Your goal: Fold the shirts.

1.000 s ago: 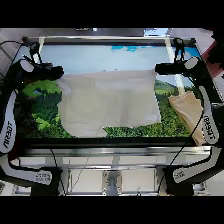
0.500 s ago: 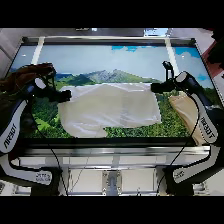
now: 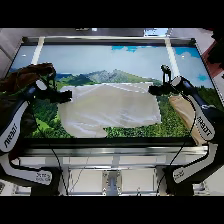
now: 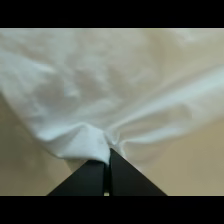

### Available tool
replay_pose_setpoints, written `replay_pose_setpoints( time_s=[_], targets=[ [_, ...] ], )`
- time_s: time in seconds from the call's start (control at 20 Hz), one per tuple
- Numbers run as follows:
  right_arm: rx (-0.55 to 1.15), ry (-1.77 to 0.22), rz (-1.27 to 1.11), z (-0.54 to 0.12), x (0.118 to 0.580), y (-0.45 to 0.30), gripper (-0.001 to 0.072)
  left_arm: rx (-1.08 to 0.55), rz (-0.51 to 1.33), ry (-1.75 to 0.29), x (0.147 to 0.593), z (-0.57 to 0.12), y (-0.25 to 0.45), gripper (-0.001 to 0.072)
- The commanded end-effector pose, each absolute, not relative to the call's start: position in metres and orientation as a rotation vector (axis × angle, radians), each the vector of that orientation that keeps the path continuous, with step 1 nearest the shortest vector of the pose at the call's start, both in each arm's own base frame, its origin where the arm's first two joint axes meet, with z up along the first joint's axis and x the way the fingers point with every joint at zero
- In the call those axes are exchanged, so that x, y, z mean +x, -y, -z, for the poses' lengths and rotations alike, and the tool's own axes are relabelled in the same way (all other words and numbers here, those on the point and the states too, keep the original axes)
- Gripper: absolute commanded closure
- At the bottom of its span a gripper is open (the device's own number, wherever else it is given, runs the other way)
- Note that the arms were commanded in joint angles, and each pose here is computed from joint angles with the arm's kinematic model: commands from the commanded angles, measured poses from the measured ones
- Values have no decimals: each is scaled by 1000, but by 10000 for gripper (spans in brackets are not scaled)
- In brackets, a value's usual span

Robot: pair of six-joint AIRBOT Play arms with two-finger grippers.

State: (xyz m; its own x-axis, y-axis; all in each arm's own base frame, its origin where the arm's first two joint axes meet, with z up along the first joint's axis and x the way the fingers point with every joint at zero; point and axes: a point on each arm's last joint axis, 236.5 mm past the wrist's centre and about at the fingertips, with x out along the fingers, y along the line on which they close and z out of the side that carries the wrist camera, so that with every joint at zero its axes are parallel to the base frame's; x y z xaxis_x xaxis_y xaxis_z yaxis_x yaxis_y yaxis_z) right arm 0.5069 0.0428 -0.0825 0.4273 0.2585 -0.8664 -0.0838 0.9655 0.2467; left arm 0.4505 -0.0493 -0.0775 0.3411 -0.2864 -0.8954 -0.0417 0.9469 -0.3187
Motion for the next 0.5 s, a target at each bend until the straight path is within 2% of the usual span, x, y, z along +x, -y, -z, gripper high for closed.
replay_pose_setpoints(
  time_s=[0.0, 0.1, 0.45],
  targets=[
    [148, -1112, -166, 86, 508, -31, 680, -302, 105, -1218, 453, 85, 38, 695],
    [145, -1116, -145, 87, 508, -26, 680, -297, 39, -1224, 454, 92, 26, 695],
    [134, -1103, -140, 86, 511, -24, 680, -309, 12, -1158, 469, 88, 21, 695]
  ],
)
